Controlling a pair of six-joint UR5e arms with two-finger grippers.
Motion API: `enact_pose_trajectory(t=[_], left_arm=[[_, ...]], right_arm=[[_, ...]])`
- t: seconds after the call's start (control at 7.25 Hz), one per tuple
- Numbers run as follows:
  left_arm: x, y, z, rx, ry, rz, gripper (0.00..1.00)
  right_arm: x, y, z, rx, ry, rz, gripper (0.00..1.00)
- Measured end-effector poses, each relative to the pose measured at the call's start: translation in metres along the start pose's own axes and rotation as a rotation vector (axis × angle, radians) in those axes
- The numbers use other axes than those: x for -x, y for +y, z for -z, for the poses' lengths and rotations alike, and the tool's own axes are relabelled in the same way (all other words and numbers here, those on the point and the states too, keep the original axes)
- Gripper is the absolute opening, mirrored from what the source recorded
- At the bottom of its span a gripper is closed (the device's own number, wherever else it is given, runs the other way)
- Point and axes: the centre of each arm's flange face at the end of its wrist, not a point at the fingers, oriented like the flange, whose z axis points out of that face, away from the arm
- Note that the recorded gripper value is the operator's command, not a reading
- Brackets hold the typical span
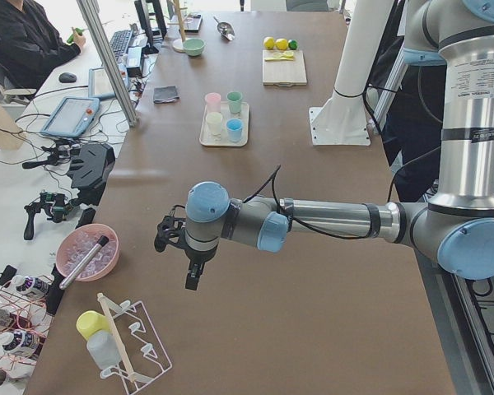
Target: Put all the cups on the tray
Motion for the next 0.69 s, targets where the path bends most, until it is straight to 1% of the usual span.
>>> enact_pose_trajectory(t=[0.69], left_arm=[[0.0064, 0.0115, -0.0052, 0.014, 0.001, 0.016, 0.98]], right_arm=[[-0.0048, 0.0063, -0.0022, -0.002, 0.005, -0.003, 1.00]])
